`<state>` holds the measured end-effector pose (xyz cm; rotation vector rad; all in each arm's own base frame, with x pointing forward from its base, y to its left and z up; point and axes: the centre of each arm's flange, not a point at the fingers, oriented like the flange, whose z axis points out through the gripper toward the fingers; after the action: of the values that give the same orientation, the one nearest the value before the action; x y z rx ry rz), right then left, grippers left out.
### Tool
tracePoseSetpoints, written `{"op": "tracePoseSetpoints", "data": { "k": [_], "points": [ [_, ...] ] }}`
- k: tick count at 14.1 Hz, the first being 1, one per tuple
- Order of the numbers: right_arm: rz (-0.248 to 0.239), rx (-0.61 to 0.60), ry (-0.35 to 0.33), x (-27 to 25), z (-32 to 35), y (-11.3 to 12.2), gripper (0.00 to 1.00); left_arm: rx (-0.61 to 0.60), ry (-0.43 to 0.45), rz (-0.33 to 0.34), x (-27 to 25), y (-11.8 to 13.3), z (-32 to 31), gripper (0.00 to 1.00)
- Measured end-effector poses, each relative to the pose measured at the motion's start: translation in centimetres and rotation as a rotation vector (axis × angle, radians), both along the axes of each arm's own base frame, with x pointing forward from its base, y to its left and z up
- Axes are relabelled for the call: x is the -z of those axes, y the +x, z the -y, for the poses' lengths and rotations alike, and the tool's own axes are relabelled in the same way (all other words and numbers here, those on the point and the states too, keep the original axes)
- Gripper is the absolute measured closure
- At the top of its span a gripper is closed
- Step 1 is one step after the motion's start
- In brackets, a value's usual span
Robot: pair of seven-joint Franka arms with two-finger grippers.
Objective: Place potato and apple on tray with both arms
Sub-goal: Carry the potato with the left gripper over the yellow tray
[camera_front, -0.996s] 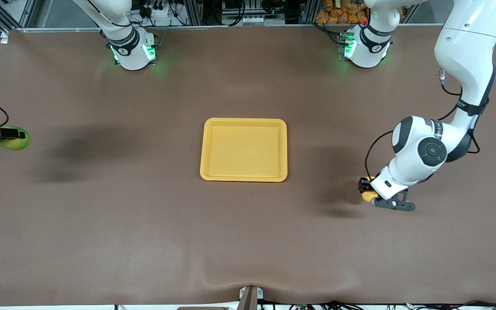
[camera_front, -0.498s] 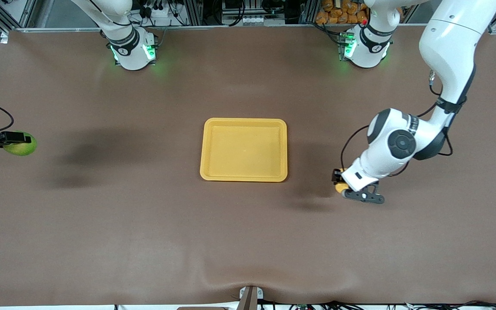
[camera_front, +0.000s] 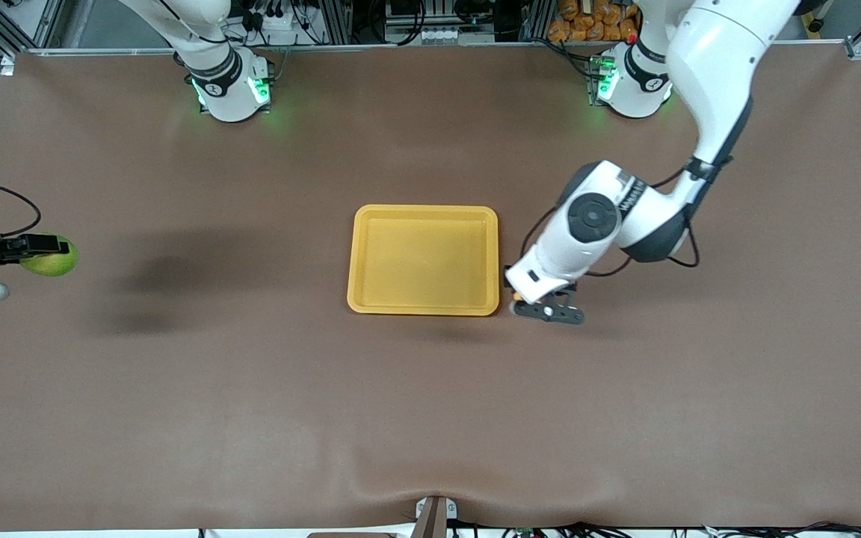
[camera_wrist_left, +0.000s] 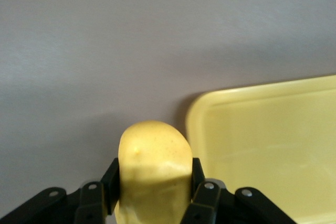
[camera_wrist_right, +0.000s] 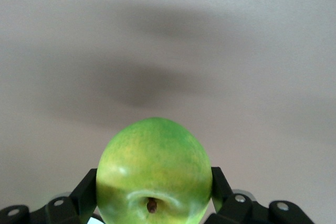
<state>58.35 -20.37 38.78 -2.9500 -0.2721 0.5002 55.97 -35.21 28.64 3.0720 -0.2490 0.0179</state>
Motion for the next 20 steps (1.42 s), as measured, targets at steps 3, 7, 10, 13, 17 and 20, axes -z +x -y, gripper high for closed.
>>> {"op": "tracePoseSetpoints", "data": {
  "k": [3,7,10,13,17,20],
  "points": [
    [-0.006,0.020,0.012,-0.7,-1.5,0.1,0.11,-0.010,0.052,0.033,0.1,-2.0,3.0,0.45],
    [-0.022,0.061,-0.022,-2.4,-6.1,0.7,0.11,-0.059,0.058,0.030,1.1,-4.4,6.7,0.45],
    [-0.033,0.086,0.006,-3.0,-8.5,0.9,0.11,-0.071,0.067,0.014,2.8,-5.2,8.2,0.45],
    [-0.035,0.101,-0.003,-3.9,-11.3,1.0,0.11,-0.080,0.080,0.001,4.3,-5.8,8.8,0.45],
    [-0.034,0.109,-0.036,-5.4,-16.1,1.2,0.11,-0.088,0.105,0.009,5.5,-6.3,9.6,0.45],
    [-0.035,0.133,-0.062,-5.8,-18.9,1.1,0.11,-0.084,0.132,0.015,6.7,-6.4,9.6,0.45]
  ]
}}
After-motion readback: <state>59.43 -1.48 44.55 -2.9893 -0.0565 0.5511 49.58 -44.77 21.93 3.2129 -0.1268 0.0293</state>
